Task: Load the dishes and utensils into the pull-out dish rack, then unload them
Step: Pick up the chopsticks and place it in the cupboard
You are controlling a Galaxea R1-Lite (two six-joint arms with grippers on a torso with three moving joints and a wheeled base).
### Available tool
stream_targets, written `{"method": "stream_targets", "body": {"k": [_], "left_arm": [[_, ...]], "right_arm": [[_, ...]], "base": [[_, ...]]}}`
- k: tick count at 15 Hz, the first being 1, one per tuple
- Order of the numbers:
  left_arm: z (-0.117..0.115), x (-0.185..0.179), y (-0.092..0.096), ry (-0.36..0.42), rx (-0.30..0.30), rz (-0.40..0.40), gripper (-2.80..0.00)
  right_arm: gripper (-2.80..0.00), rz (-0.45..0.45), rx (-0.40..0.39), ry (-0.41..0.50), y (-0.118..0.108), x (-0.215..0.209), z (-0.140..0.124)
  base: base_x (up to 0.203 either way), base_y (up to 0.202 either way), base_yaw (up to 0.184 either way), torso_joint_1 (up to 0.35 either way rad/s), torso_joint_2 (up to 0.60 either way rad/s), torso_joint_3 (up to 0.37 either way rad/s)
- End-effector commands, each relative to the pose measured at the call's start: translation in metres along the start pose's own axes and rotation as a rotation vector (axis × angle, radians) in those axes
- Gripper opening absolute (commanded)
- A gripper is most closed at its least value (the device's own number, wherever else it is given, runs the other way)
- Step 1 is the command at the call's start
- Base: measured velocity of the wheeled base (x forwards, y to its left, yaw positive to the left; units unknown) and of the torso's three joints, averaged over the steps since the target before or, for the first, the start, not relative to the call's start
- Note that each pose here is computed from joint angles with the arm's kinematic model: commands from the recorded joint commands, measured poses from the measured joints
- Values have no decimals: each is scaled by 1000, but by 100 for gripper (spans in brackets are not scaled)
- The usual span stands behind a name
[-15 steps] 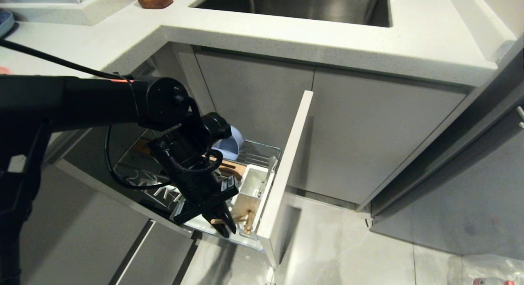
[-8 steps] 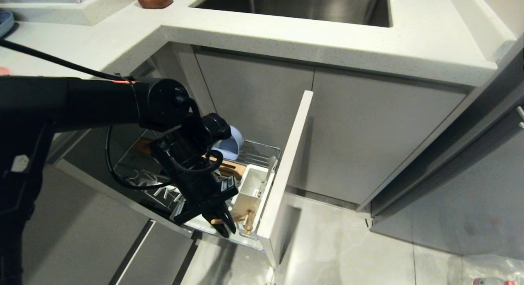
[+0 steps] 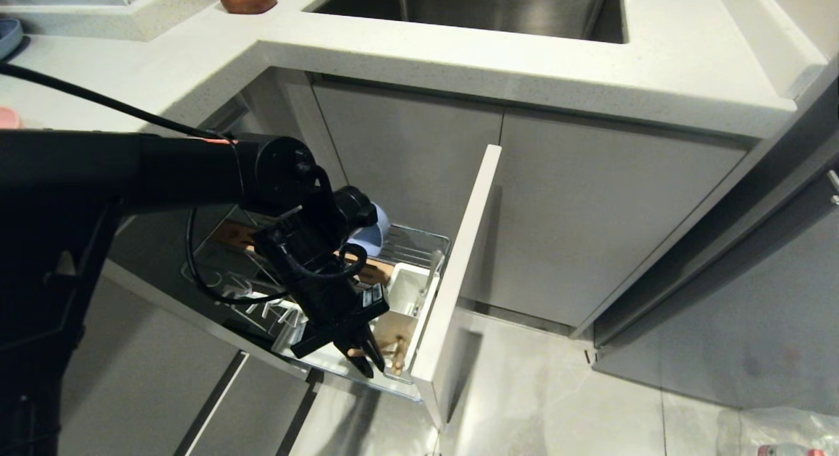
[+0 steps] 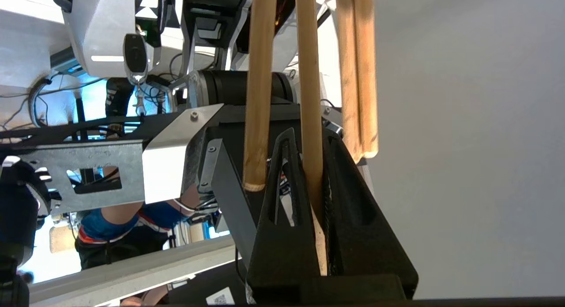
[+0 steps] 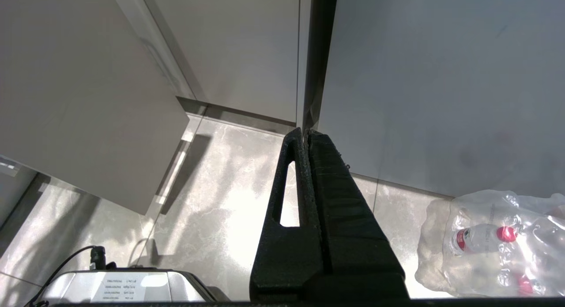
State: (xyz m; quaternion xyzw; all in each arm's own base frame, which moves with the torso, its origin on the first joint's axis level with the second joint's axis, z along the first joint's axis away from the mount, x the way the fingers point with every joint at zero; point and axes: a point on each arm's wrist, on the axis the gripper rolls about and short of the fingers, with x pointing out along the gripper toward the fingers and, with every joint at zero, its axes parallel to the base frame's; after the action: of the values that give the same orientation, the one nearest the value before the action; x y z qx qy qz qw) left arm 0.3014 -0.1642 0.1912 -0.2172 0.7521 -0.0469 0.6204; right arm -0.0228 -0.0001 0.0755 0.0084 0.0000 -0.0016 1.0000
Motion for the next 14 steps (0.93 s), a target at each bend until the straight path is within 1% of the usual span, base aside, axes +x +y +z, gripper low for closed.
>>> {"method": "stream_targets", "body": {"k": [1,6,7,11,14], "left_arm": [[3,4,0,12,-10,8,-280],[3,4,-1,11,-5,7,-280],[3,3,-1,9,-5,5,0],[0,-1,-1,-1,-4,-2,0],[-6,-13,-1,-29,6,-22,0]], "right_arm": [[-280,0,0,2,0,0,0],[-280,0,0,2,0,0,0],[-280,0,0,2,0,0,0],[-280,0,0,2,0,0,0],[-280,0,0,2,0,0,0]], "base": [[0,0,0,0,0,0],[0,0,0,0,0,0],[0,0,0,0,0,0],[0,0,0,0,0,0],[0,0,0,0,0,0]]}}
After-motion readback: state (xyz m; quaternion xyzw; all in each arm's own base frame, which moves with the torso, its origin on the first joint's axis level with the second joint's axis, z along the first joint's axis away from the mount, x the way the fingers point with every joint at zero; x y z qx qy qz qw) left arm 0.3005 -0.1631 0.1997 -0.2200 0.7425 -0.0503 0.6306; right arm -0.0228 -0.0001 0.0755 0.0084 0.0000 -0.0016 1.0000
